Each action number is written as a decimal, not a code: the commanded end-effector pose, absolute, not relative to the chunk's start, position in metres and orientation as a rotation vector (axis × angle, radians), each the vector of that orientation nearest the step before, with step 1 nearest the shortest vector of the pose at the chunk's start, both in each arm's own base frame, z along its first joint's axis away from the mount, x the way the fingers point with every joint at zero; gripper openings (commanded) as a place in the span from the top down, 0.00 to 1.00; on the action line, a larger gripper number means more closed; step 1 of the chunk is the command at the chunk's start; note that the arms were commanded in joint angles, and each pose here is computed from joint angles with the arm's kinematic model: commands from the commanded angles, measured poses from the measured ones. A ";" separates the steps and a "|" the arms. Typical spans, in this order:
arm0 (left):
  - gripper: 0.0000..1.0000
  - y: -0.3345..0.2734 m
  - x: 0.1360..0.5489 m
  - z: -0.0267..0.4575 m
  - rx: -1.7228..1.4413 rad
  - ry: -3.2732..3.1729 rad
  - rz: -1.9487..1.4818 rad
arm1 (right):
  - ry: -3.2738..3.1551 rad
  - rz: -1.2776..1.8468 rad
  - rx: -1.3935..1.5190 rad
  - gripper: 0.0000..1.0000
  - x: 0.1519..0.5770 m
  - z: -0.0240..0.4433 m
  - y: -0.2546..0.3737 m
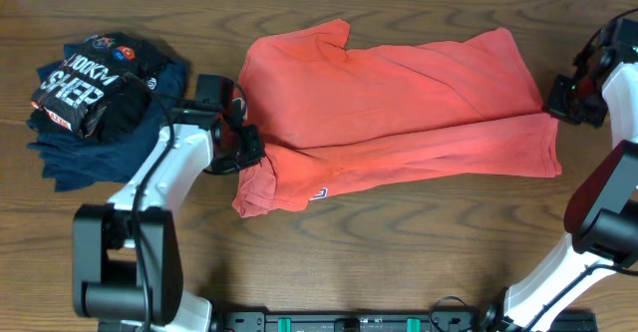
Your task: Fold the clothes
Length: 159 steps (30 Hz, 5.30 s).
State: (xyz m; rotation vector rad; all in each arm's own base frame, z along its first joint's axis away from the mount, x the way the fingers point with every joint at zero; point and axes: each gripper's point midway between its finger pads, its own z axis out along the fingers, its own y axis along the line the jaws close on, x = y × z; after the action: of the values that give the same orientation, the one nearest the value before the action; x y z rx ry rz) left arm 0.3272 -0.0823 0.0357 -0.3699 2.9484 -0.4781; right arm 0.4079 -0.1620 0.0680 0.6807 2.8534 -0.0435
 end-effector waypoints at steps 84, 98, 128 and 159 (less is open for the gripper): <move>0.38 -0.201 0.276 0.041 0.524 2.842 -0.448 | 2.966 0.208 0.559 0.74 0.363 -0.039 -0.103; 0.66 -0.204 0.275 0.003 0.594 2.885 -0.282 | 2.965 0.207 0.558 0.74 0.363 -0.039 -0.103; 0.77 -0.148 0.377 0.047 0.163 2.633 -0.144 | 2.955 0.207 0.573 0.75 0.365 -0.038 -0.104; 0.22 -0.101 0.323 0.039 -0.073 2.893 -0.137 | 2.774 0.152 0.526 0.68 0.396 0.024 -0.115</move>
State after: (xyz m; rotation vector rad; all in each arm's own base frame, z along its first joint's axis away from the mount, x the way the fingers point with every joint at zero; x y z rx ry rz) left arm 0.3251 -0.1057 0.0360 -0.0241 2.8835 -0.1450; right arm 0.3898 -0.1193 0.0059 0.5558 2.8189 0.1632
